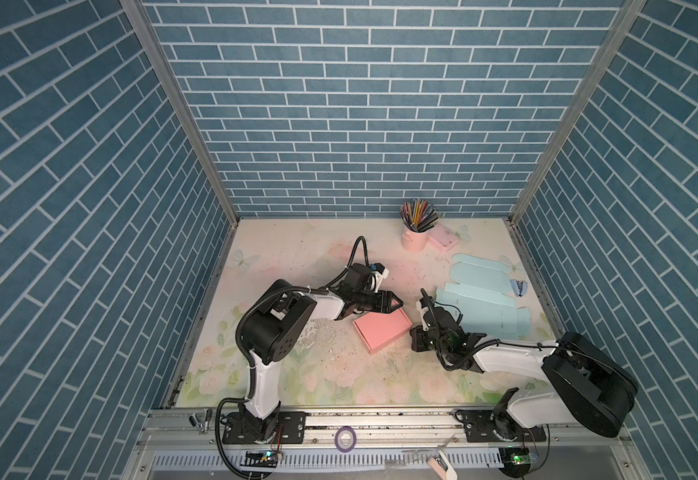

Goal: Fold the paper box

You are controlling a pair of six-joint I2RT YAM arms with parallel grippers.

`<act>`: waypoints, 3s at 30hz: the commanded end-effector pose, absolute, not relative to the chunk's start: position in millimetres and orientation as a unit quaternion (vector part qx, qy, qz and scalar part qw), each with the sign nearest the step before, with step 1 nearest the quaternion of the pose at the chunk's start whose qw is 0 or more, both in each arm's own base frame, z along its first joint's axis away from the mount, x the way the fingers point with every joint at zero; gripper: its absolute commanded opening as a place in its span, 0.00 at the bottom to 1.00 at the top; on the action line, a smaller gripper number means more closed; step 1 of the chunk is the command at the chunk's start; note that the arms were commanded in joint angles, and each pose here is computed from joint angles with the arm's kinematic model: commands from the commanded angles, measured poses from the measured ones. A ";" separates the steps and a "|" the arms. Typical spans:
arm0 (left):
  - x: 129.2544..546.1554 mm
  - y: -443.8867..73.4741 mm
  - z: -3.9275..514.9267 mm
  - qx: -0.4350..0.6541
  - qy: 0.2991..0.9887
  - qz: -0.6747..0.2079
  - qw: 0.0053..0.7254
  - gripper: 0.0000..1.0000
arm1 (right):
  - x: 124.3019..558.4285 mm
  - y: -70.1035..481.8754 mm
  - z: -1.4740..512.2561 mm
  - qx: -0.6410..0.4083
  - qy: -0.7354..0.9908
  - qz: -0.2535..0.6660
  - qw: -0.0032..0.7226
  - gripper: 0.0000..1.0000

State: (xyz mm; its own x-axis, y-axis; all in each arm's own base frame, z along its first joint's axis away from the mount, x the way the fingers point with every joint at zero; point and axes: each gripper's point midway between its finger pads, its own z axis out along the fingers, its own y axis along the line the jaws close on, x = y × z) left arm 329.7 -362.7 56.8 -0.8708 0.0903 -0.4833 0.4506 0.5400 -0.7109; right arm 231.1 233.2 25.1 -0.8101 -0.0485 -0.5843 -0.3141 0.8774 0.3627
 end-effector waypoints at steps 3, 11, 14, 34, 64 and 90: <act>308.7 -378.4 58.6 0.169 0.838 -0.491 0.168 0.65 | 246.5 243.0 49.7 -0.086 0.904 0.249 0.336 0.02; 345.7 -354.3 63.1 0.145 0.846 -0.480 0.185 0.73 | 242.1 243.3 46.3 -0.091 0.908 0.249 0.325 0.03; 372.0 -332.9 65.4 0.125 0.853 -0.466 0.201 0.79 | 235.1 240.6 45.3 -0.094 0.911 0.248 0.316 0.06; 282.7 -221.6 116.5 0.080 0.897 -0.304 0.310 0.78 | 242.3 266.1 105.2 -0.188 0.906 0.282 0.255 0.36; 232.0 -257.8 90.8 0.098 0.899 -0.327 0.274 0.85 | 278.2 273.6 79.2 -0.151 0.920 0.299 0.202 0.74; 237.1 -253.3 71.0 0.059 0.903 -0.324 0.277 0.74 | 231.9 301.1 46.0 -0.151 0.903 0.367 0.164 0.69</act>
State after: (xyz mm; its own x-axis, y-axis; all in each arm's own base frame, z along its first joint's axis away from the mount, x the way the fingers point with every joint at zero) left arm 240.8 -251.4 73.3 -0.8301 -0.0697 -0.5533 0.2932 0.7894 -0.5393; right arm 247.6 285.6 45.6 -0.8864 -0.1479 -0.4386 -0.3990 0.7244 0.5621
